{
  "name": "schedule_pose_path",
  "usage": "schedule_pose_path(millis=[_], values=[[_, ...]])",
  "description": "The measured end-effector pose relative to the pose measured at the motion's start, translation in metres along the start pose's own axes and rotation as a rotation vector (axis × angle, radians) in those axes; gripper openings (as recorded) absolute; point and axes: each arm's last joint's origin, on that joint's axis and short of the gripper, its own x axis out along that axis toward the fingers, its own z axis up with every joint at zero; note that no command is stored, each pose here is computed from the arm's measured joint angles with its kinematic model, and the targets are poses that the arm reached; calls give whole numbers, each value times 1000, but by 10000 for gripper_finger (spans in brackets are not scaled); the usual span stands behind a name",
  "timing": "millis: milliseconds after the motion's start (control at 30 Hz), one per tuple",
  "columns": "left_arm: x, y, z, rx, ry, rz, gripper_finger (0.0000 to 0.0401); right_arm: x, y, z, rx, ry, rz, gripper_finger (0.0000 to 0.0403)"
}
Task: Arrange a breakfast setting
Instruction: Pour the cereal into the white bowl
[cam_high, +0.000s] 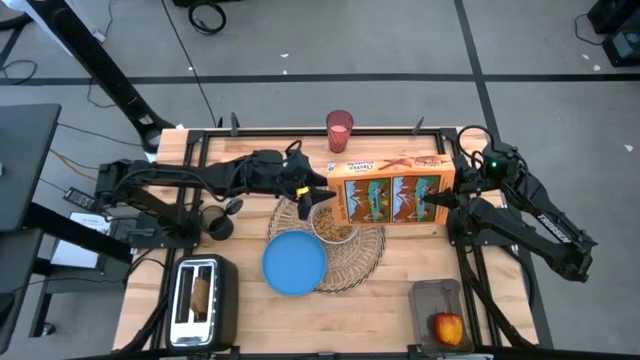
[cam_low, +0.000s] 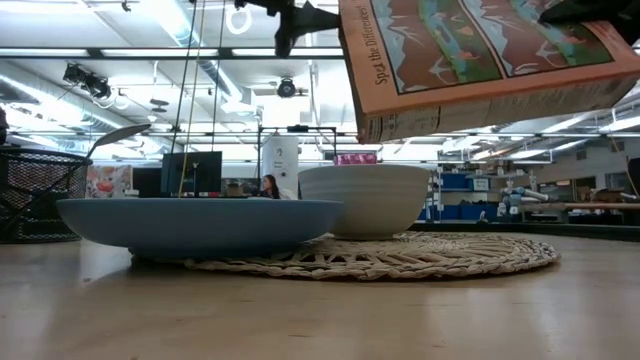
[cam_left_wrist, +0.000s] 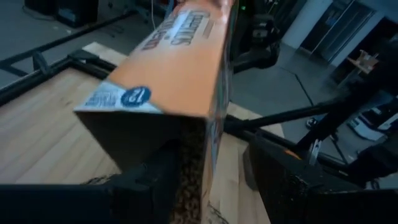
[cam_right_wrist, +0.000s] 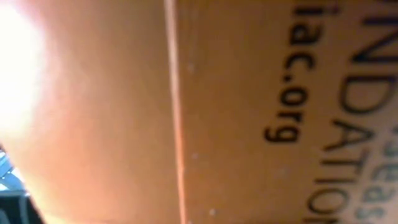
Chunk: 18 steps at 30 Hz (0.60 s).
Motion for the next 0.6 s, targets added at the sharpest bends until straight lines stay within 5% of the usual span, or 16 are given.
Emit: schedule_pose_path(millis=[300,600], values=[[-30,-10,14,-17,-18,-17,197,-2,2,0,11,-11,0,244],[-79,-27,53,29,-283,-125,197,-3,3,0,18,-22,3,244]])
